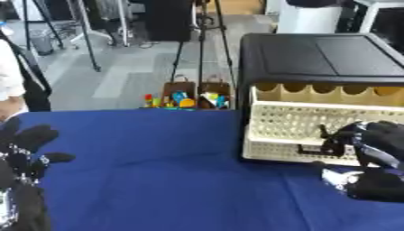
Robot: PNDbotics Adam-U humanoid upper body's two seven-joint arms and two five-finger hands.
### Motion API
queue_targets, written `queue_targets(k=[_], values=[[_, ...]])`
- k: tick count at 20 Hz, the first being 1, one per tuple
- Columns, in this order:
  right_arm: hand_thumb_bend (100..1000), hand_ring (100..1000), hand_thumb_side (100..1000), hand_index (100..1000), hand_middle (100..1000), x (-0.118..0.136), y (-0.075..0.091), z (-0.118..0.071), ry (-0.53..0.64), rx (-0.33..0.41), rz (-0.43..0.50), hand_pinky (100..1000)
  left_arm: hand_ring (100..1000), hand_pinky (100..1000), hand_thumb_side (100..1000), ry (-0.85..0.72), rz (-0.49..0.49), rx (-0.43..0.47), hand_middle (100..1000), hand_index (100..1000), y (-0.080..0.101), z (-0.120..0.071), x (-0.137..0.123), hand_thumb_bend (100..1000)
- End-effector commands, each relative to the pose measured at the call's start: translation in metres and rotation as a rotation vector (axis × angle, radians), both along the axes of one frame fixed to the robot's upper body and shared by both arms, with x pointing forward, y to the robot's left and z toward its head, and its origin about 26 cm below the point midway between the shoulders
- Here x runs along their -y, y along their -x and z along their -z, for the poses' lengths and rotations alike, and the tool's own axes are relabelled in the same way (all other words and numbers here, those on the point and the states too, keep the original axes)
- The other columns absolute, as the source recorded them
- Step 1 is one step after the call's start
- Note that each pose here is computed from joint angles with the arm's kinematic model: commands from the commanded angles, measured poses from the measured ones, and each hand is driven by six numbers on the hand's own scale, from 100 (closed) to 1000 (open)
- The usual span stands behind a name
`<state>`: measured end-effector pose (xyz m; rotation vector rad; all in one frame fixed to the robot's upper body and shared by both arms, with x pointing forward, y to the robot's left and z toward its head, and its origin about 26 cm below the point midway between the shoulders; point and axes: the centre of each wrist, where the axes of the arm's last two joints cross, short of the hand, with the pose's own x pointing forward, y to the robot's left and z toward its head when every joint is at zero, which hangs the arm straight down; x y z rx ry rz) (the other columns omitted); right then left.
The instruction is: Pick up objects from table and place into drawer.
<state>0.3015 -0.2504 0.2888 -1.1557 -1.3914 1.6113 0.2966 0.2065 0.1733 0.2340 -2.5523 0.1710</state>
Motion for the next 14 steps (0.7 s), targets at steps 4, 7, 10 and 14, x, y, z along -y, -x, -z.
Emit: queue_targets(k=[4, 7, 10, 14], values=[[269, 462, 935, 789, 610, 0.0010, 0.0037, -0.0098, 0.019, 0.034, 0.025, 106, 758, 532, 946, -0.002, 0.009, 0.021, 711, 930, 0.0013, -0.0052, 0.0010, 376], [266, 463, 938, 790, 611, 0.0028, 0.0038, -0.0083, 0.023, 0.028, 0.036, 107, 759, 532, 945, -0.003, 0.010, 0.023, 711, 931, 0.0012, -0.0055, 0.0010, 375], [265, 464, 938, 789, 613, 0.0048, 0.0040, -0.0069, 0.026, 0.024, 0.046, 108, 760, 532, 944, -0.004, 0.011, 0.024, 711, 931, 0.0011, -0.0058, 0.0011, 375], [260, 466, 938, 790, 617, 0.0073, 0.0042, -0.0057, 0.028, 0.024, 0.063, 109, 760, 532, 945, -0.004, 0.013, 0.025, 712, 932, 0.0010, -0.0062, 0.0014, 374]])
